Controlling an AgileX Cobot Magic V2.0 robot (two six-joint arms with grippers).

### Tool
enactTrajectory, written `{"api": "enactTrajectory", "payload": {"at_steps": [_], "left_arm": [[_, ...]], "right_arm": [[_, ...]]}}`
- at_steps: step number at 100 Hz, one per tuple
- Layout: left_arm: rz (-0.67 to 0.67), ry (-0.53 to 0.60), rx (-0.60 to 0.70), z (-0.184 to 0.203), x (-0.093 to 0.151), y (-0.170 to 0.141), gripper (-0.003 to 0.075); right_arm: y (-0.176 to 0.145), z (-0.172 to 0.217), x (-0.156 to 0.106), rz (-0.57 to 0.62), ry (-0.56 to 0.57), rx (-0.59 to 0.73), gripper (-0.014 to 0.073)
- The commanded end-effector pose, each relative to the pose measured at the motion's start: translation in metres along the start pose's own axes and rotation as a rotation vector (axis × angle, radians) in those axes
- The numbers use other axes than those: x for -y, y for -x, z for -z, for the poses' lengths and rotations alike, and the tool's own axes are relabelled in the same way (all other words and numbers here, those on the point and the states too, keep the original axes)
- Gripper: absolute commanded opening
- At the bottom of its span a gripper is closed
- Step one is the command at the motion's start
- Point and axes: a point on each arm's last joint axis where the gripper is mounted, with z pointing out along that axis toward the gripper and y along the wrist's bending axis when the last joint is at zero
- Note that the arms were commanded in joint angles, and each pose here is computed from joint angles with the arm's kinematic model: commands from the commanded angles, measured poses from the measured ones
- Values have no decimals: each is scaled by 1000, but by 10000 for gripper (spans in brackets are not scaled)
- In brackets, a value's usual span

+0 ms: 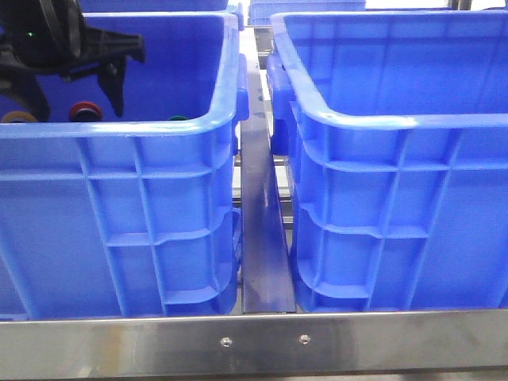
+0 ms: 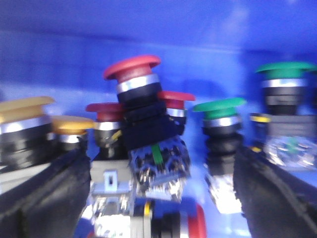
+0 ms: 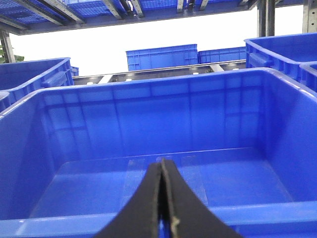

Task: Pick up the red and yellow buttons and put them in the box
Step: 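Lower the left gripper into the button bin and grasp a red-capped button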

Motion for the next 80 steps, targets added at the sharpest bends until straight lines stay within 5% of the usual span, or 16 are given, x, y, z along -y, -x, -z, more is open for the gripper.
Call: {"api": "enactTrajectory", "payload": {"at_steps": [1, 49, 63, 80], "left_arm": [[14, -55, 102, 17, 5, 17, 545], [-6, -28, 75, -7, 10, 15, 520], [-19, -17, 82, -6, 9, 16, 385], [-22, -10, 80, -6, 9, 15, 126]], "right_arm": [[14, 3, -2, 11, 20, 121, -97], [14, 3, -2, 11, 20, 121, -97], [14, 3, -2, 11, 20, 121, -97], [14, 3, -2, 11, 20, 121, -97]]}}
